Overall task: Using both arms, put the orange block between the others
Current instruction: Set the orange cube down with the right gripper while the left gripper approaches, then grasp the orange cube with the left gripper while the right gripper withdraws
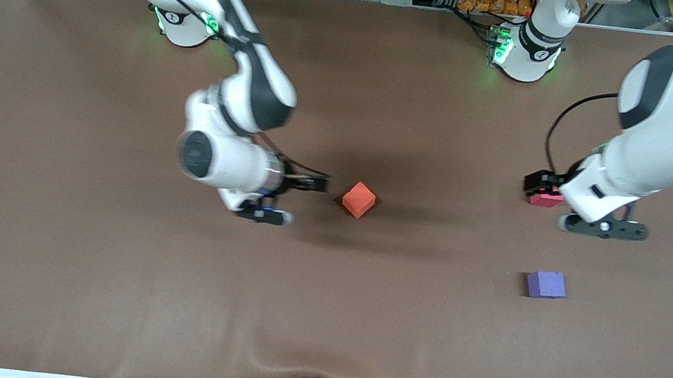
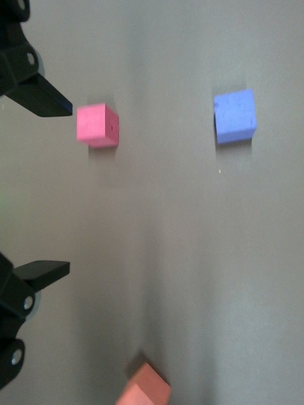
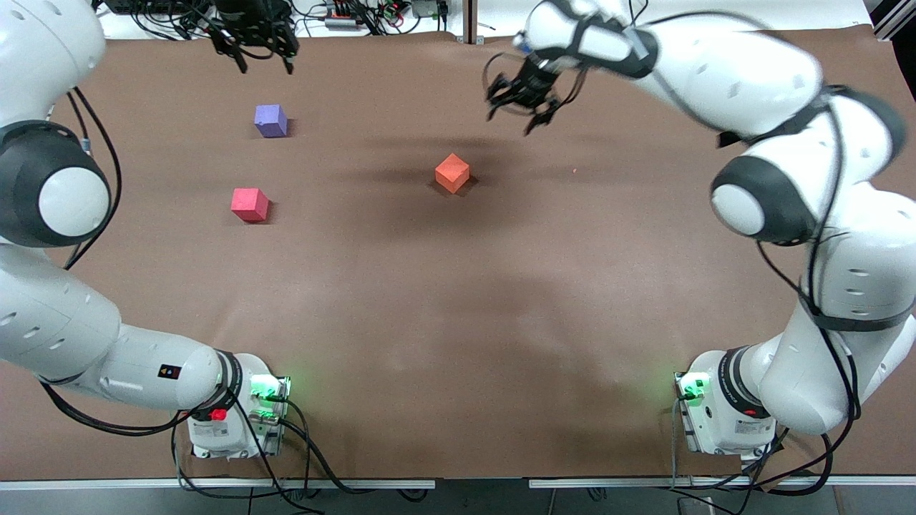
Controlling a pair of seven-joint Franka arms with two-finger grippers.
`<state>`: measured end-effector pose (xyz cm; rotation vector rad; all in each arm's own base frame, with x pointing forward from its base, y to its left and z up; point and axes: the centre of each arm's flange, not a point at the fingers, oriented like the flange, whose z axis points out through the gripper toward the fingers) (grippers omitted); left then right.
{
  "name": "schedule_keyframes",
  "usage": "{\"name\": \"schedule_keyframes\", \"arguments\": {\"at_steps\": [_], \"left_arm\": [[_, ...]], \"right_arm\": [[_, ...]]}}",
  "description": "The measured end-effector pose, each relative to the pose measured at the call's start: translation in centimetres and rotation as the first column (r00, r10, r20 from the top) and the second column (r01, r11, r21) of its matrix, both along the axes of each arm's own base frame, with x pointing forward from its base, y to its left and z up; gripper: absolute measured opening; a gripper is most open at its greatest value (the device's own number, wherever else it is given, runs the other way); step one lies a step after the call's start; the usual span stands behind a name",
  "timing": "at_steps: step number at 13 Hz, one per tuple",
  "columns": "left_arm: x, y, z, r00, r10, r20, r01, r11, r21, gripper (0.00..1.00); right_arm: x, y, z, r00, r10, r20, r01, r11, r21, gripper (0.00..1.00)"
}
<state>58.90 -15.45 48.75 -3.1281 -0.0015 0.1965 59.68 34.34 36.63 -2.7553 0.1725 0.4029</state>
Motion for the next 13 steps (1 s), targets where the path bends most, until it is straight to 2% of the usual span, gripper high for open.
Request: {"name": "schedule_keyframes", "arguments": {"at_steps": [2, 4, 6, 8, 10, 13], "left_arm": [[-0.2, -4.7, -2.2, 0.995, 0.1, 0.008, -0.1, 0.995, 0.01, 1.0], [-0.7, -10.4, -5.6, 0.966, 0.256, 0.024, -0.256, 0.966, 0.023, 1.0], [-2.0, -16.8, -10.0, 0.921, 0.387, 0.041, -0.388, 0.921, 0.023, 1.0], [-3.5, -21.9, -13.9, 0.885, 0.464, 0.038, -0.466, 0.884, 0.038, 1.0], [-4.5, -25.8, -16.6, 0.844, 0.535, 0.039, -0.537, 0.841, 0.063, 1.0], [-4.8, -29.6, -20.1, 0.79, 0.608, 0.082, -0.613, 0.785, 0.086, 1.0]], "right_arm": [[0.5, -7.0, 5.6, 0.999, 0.007, -0.044, -0.01, 0.998, -0.055, 1.0], [0.5, -13.1, 10.3, 0.998, -0.007, -0.057, 0.001, 0.994, -0.108, 1.0], [0.3, -18.0, 14.5, 0.999, 0.003, -0.039, -0.011, 0.983, -0.182, 1.0], [-0.4, -21.7, 17.8, 0.998, 0.068, -0.012, -0.069, 0.971, -0.229, 1.0], [-1.1, -25.8, 20.3, 0.991, 0.129, 0.019, -0.12, 0.957, -0.263, 1.0], [-1.7, -32.2, 22.7, 0.978, 0.199, 0.064, -0.174, 0.943, -0.283, 1.0]]}}
